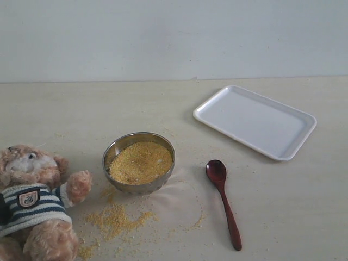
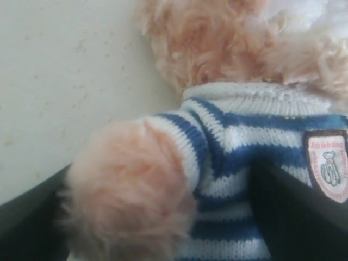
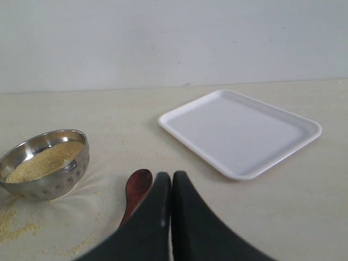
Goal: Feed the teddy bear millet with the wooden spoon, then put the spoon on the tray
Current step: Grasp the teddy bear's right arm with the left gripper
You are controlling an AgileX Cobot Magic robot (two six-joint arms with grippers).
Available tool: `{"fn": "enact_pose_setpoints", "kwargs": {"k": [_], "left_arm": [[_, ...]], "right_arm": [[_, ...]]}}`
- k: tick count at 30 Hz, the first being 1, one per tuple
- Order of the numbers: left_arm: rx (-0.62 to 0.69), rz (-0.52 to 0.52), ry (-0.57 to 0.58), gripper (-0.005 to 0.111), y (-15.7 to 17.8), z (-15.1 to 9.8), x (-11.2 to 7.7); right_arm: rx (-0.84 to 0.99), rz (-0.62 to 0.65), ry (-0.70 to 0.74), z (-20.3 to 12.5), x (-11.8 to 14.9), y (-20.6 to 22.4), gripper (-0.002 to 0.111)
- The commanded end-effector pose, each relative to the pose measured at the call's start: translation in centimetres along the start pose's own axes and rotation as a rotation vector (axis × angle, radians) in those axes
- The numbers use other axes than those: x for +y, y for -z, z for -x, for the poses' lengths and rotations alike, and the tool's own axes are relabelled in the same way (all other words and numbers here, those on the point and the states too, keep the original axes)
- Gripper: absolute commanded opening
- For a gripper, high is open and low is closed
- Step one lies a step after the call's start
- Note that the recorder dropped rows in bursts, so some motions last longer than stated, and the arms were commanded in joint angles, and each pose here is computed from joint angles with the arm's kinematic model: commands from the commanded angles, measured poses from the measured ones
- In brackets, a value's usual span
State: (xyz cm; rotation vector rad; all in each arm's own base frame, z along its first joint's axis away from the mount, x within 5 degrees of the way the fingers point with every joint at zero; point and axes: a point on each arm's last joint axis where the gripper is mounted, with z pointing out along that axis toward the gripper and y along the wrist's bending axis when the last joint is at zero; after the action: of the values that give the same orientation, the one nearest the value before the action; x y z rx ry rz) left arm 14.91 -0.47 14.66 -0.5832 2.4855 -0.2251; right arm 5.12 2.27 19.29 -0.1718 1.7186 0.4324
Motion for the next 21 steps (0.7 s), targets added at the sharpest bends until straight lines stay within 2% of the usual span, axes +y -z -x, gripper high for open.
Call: {"fn": "enact_pose_setpoints", "kwargs": {"k": [1,5,12,21], "left_arm": [[0.014,0.003,-0.035,0.076,-0.09,-0.28,0.05],[0.017,0.003,-0.037,0.076,-0.09,-0.3,0.06],[0.004,-0.001,-0.14,0.076,-0.06,-0.16,0.0],[0.011,0.0,-0.142,0.076,-0.06,-0.21,0.01]], "right_arm": [[-0.008,-0.002,0.002,0.06,-0.01,0.03,0.0],[-0.008,-0.002,0.002,0.06,-0.01,0.03,0.0],[-0.008,-0.002,0.002,0.06,-0.01,0.03,0.0],[-0.008,-0.002,0.002,0.06,-0.01,0.03,0.0]]}}
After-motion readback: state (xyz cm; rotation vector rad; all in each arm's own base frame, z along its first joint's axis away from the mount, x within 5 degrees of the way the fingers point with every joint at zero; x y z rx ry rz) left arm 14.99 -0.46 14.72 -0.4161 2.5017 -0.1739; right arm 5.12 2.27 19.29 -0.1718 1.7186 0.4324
